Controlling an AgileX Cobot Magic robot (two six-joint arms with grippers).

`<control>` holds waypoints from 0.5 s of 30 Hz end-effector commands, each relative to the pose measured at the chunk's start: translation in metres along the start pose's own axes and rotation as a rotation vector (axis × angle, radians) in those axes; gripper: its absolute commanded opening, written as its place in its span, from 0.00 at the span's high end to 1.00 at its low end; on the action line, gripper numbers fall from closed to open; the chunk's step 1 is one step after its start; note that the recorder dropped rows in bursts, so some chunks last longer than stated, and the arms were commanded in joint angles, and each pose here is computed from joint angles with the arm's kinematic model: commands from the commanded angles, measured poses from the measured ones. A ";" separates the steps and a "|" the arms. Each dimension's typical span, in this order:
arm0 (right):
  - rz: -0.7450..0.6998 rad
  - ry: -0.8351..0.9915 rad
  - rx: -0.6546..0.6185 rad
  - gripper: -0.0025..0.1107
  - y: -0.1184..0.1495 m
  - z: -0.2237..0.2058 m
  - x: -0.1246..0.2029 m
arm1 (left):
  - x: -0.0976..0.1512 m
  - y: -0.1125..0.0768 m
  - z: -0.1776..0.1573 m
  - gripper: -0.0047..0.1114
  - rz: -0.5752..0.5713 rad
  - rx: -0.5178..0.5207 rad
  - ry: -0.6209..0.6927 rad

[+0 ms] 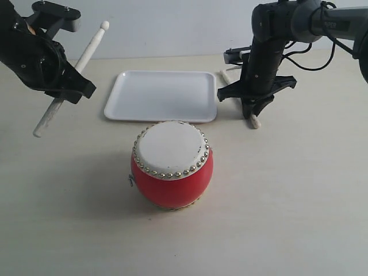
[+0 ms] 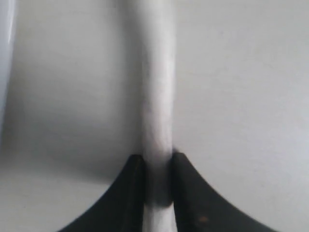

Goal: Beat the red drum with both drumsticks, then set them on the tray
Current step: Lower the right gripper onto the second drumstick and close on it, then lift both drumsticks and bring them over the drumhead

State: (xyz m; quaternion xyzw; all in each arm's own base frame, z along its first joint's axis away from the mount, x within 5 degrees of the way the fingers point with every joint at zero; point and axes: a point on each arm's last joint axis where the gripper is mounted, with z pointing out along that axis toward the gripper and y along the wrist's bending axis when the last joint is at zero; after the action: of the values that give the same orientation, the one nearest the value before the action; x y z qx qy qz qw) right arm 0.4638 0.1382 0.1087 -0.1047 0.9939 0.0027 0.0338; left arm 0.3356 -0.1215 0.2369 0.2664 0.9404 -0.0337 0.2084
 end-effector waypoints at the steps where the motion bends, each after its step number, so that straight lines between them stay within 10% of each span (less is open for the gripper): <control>1: 0.028 -0.020 -0.008 0.98 -0.002 -0.004 -0.002 | -0.004 -0.001 -0.005 0.96 0.006 -0.006 -0.032; 15: -0.171 -0.121 -0.036 0.98 0.020 -0.158 0.064 | 0.004 -0.024 -0.002 0.96 -0.003 0.088 0.066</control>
State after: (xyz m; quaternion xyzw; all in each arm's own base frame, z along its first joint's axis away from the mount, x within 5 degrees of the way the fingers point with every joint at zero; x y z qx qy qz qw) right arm 0.4064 0.1364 0.2570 -0.1585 0.9815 0.0211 0.1054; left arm 0.3281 -0.1294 0.2352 0.2736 0.9433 -0.0465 0.1821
